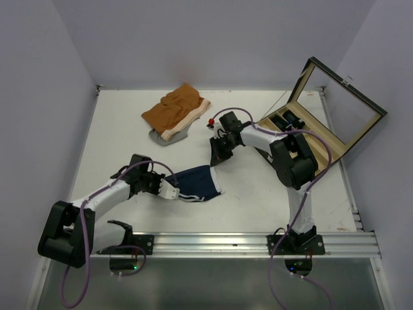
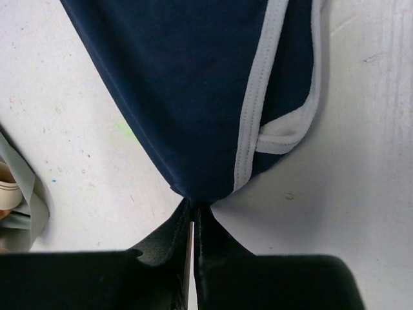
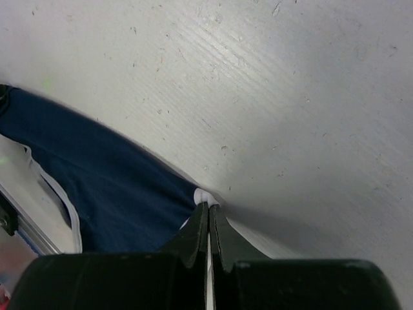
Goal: Roll the underwear
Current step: Fold the underwear
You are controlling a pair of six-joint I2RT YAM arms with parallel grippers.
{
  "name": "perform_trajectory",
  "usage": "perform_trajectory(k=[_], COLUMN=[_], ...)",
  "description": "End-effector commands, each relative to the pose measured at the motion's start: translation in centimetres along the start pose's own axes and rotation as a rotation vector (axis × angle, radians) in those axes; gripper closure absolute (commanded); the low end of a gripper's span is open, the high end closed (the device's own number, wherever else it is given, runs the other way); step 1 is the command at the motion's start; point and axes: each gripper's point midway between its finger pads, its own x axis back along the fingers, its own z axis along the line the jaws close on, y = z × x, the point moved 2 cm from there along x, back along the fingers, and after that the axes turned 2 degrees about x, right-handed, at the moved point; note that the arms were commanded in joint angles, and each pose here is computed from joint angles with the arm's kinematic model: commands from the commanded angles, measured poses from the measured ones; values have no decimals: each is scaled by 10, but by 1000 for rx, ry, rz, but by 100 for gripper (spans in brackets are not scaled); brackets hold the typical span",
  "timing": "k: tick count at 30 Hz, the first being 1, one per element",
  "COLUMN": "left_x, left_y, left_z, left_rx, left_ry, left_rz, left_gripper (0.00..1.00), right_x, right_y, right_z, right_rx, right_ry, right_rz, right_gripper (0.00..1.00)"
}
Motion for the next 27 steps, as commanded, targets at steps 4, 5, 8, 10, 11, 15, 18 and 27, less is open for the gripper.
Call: perform_trajectory(k=[4, 5, 8, 10, 11, 15, 18, 27], left_x=[2, 2, 9, 20, 22, 44, 61, 37], left_y=[-6, -4, 5, 14, 18, 34, 52, 88], left_z=[-6, -3, 12, 29, 31, 44, 56, 28], left_rx=[-91, -86, -35, -14, -4, 81, 185, 263], left_ry=[-1, 6, 31, 64, 63, 74, 75, -66], left_rz=[37, 31, 6, -14, -33, -93, -160, -191], left_gripper=[77, 72, 63, 62, 62, 64, 66, 73], right_x=[12, 12, 18, 27, 31, 57, 78, 73], right_y=[-1, -1, 2, 8, 9, 23, 37, 29], right_z=[-3, 0, 10, 18, 20, 19, 18, 50], right_rx=[16, 19, 32, 42, 44, 104, 160, 163], right_ry=[-28, -17, 19, 33, 35, -35, -90, 79], right_rz=[-9, -5, -11, -28, -32, -87, -153, -107], right_gripper=[100, 100, 93, 82, 78, 60, 47, 88])
